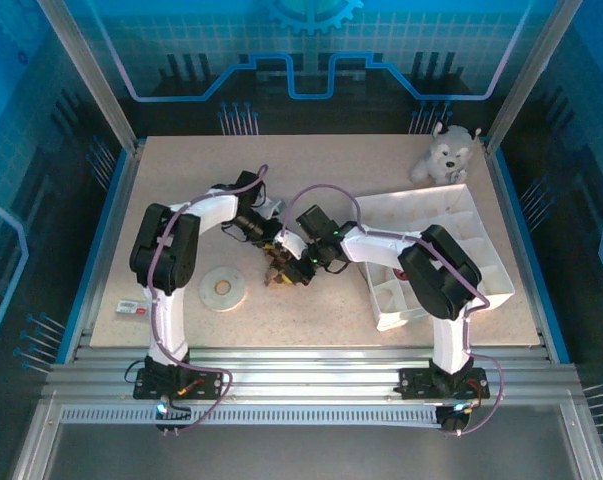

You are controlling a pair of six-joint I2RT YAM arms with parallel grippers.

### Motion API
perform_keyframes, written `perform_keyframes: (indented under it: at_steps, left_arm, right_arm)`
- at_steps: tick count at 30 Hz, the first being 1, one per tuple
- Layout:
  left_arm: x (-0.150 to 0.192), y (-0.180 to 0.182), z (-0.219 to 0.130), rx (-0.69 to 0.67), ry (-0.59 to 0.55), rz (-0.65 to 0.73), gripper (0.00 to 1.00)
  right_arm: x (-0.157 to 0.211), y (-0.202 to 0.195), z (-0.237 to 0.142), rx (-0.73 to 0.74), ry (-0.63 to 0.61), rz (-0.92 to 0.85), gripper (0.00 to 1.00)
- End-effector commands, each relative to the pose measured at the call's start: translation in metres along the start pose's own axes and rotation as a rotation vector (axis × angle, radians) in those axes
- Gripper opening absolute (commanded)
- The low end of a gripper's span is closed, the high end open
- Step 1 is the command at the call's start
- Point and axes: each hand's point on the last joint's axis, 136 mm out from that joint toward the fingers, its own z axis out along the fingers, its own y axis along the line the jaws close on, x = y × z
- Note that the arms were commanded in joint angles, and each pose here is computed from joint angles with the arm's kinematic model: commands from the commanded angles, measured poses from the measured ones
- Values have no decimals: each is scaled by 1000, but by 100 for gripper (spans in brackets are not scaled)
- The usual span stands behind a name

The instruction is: Roll the socks

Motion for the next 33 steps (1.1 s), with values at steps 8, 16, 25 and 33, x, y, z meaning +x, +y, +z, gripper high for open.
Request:
perform_keyframes:
  at_steps: [8,16,25,33]
  left_arm:
    - [-3,-16,-66,-22,-186,333,37]
    - [35,-22,-87,-54,-280,708,36]
    - [86,-51,-74,-89,-416,1391,42]
    - [83,-59,-44,-250,-431,1632,50]
  right_arm:
    - [72,-22,10,6,292,259,0]
    - [76,-34,12,-19,312,316,0]
    - [89,-56,9,74,377,354,0]
    - [101,-60,20,65,425,373,0]
